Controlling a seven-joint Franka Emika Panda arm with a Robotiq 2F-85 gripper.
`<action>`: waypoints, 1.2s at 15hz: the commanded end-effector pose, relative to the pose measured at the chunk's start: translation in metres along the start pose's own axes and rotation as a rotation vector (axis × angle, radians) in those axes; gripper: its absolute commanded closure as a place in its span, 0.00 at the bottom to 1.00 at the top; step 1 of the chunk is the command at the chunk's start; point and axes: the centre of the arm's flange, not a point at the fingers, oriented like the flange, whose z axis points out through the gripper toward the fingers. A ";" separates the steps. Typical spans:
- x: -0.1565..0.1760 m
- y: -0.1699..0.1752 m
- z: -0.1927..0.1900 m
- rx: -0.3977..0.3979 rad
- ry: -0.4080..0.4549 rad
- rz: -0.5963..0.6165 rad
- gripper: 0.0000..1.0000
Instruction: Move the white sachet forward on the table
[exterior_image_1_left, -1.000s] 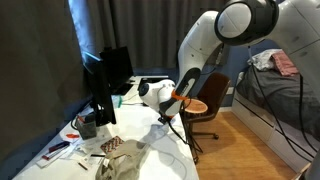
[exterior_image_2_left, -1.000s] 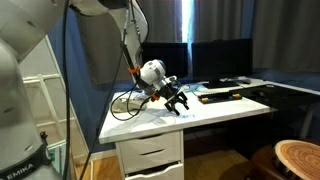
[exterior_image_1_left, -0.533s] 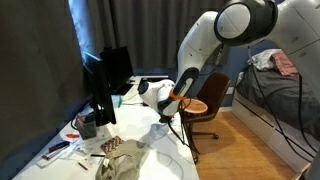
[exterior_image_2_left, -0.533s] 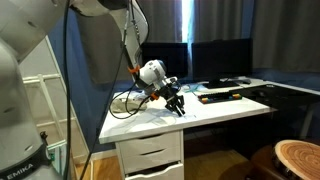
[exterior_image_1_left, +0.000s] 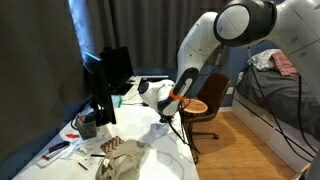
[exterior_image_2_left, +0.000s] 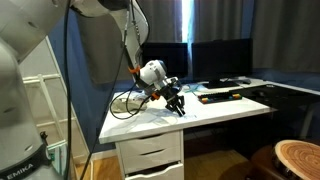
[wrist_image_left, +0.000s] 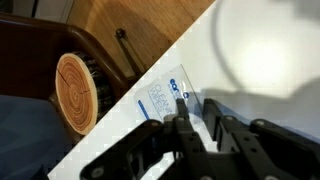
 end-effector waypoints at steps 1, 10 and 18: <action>0.010 -0.001 0.009 0.019 0.008 -0.035 0.85; 0.008 0.001 0.007 0.033 0.030 -0.098 0.96; -0.017 0.005 -0.080 0.065 0.147 -0.164 0.95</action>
